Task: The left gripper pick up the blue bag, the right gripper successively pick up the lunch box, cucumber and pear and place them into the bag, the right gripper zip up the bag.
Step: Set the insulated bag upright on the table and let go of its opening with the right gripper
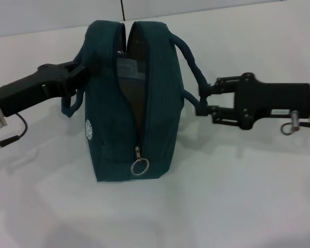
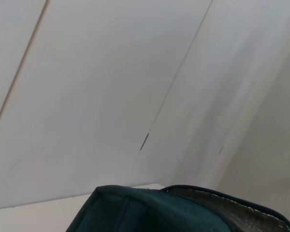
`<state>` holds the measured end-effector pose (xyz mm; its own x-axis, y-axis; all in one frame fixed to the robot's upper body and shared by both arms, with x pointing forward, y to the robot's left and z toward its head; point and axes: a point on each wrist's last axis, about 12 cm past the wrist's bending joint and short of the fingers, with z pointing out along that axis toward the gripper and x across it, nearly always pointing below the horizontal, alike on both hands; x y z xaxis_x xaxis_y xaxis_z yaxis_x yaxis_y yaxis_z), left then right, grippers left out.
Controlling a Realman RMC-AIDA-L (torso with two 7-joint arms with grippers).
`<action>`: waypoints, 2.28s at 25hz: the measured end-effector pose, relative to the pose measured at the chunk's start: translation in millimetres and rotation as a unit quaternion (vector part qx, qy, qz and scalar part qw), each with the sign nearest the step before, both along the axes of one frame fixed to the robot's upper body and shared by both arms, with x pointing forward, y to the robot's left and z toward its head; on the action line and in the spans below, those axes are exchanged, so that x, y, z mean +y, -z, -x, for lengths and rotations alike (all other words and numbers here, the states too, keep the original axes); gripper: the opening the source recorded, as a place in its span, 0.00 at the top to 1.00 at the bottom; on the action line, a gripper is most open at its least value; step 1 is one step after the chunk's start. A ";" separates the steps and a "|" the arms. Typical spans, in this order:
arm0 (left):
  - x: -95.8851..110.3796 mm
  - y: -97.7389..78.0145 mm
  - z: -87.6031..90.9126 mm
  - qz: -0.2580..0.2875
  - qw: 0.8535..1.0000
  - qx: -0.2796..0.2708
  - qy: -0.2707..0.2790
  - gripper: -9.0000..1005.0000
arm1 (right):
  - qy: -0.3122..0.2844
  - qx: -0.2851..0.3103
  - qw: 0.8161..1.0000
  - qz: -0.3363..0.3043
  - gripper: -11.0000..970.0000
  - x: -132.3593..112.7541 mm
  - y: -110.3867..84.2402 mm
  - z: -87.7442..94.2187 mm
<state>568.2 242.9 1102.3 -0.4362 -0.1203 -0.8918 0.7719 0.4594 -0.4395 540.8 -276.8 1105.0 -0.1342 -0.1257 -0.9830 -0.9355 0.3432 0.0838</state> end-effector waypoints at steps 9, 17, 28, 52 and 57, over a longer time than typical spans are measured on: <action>-0.5 1.2 1.4 0.001 1.000 0.002 0.001 0.92 | -0.021 -0.004 1.000 0.019 0.53 22.5 -1.0 -10.8; 2.0 2.5 3.5 0.002 1.000 -0.011 -0.005 0.92 | 0.007 -0.017 1.000 0.007 0.64 16.4 -5.4 -15.9; -1.7 13.4 9.3 0.017 0.998 -0.055 -0.021 0.92 | 0.068 -0.056 0.996 -0.015 0.90 11.1 -13.9 -29.6; -12.2 24.8 24.5 0.044 0.992 -0.113 -0.023 0.92 | 0.060 -0.049 0.997 -0.019 0.82 12.2 -13.9 -29.0; -12.1 27.3 25.2 0.046 0.993 -0.106 -0.029 0.92 | 0.067 -0.048 0.996 -0.024 0.79 10.9 -13.1 -27.9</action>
<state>543.0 230.7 1075.0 -0.2289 -0.2241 -0.9473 0.8250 0.4719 -0.3110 568.7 -266.0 1118.1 -0.0514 -0.0666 -0.9965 -0.8865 0.4626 0.0148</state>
